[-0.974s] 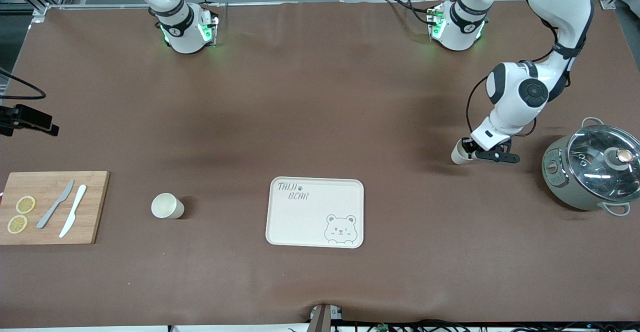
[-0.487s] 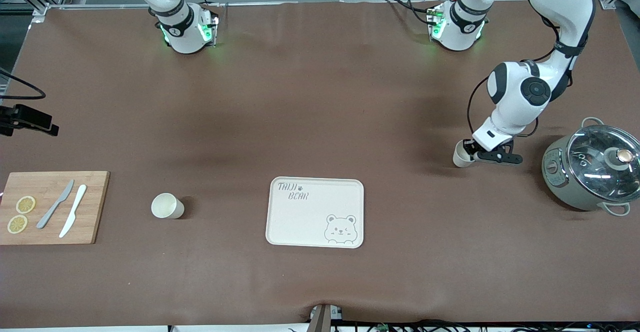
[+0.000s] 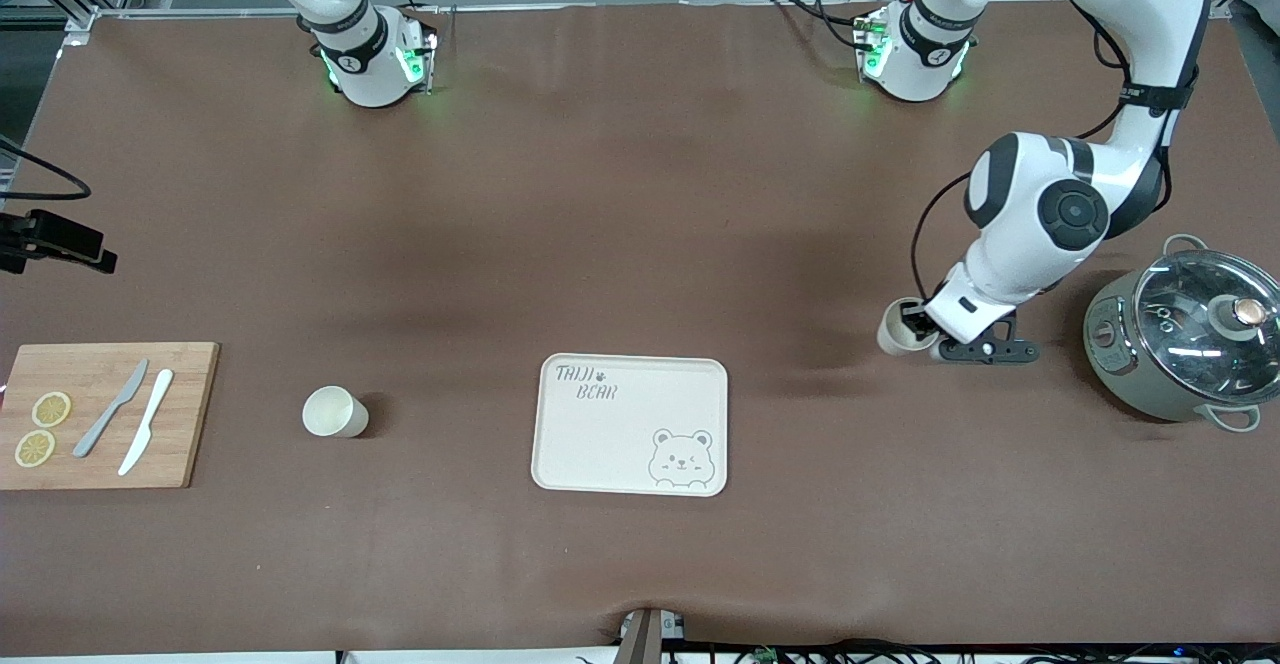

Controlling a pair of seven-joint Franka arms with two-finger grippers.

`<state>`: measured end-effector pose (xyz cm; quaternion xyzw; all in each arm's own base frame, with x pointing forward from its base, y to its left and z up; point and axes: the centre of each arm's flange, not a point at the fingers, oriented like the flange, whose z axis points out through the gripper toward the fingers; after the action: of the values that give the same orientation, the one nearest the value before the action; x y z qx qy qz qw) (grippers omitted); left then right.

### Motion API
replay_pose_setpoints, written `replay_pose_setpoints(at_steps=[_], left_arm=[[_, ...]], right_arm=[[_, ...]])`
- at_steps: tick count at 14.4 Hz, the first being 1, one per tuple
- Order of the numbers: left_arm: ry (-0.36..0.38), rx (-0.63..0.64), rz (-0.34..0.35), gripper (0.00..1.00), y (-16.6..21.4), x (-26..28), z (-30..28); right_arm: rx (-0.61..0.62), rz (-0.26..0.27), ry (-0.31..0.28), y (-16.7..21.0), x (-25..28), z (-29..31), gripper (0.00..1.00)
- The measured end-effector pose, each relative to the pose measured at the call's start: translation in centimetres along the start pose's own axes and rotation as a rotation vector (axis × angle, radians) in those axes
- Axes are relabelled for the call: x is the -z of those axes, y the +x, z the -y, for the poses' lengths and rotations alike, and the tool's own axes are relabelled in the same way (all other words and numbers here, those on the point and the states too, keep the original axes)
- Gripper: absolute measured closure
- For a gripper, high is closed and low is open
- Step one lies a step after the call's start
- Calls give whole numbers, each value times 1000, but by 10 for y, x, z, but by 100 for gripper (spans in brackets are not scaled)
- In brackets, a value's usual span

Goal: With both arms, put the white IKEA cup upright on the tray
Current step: 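Carry the cup with the left gripper over the bear tray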

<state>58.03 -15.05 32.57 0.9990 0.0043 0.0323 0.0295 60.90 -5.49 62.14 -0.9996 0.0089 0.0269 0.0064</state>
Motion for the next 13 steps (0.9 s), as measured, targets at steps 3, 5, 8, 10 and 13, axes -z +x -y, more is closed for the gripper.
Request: replay_pose_setpoints(at_steps=[3,5,8,10,13], left_arm=[[-41,68,-10,95,5,7,-66],[-46,94,21,95,9,1,-99],[-40,133,78,95,25,5,-139],[-44,157,91,95,30,4,-163],[-31,183,102,95,22,-13,-199]], right_arm=[[-4,-32,-3,3,2,-3,0],[-5,-65,-6,7,5,-3,0],[-4,-119,-10,15,6,-4,0],[-5,-130,-11,19,4,-4,0],[-4,-150,-6,24,0,-4,0]])
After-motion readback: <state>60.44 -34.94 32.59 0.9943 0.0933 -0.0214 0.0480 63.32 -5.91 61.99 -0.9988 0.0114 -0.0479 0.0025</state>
